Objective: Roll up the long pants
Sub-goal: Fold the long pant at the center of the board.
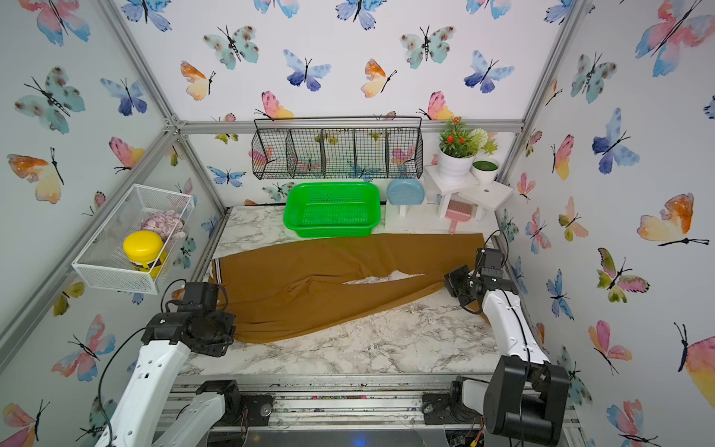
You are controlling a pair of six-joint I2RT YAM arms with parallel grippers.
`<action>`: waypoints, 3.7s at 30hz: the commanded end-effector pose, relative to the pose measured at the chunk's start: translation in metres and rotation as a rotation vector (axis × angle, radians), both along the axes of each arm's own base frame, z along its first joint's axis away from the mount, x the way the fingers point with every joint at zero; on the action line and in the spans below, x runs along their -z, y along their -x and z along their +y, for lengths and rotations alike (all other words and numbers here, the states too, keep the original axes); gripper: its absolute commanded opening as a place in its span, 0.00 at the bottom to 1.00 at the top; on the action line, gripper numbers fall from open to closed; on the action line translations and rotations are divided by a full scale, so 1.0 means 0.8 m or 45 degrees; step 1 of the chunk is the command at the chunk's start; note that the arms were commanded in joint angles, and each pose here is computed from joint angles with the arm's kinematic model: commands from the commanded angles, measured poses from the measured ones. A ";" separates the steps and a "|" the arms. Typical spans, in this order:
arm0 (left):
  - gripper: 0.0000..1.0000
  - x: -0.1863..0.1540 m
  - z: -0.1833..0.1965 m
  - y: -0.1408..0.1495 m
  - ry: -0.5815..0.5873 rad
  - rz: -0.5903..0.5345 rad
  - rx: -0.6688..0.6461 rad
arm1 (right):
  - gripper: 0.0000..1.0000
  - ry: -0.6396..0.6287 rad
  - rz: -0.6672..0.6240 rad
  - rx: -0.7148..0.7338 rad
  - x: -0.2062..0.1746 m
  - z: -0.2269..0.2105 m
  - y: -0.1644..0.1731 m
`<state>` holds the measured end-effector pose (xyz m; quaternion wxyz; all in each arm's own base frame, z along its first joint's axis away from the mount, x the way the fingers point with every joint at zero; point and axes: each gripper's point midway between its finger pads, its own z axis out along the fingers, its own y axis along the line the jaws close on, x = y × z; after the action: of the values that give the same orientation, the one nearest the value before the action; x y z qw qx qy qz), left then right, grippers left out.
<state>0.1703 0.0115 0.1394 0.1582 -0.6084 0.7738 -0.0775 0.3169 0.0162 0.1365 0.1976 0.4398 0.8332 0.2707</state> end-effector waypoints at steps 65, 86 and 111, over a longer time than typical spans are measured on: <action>0.00 -0.085 0.111 -0.238 -0.721 -0.038 -0.228 | 0.03 0.704 0.240 -0.487 0.021 -0.099 -0.175; 0.00 -0.047 0.124 -0.326 -0.804 -0.001 -0.331 | 0.03 0.687 0.203 -0.566 0.056 -0.101 -0.256; 0.12 -0.008 0.148 -0.364 -0.896 0.013 -0.390 | 0.41 0.906 0.143 -0.683 0.062 -0.084 -0.303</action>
<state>0.4568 0.1075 0.1333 0.3246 -0.6351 0.6780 0.1781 0.5557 -0.0420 0.0844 0.2030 0.1275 0.9706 0.0198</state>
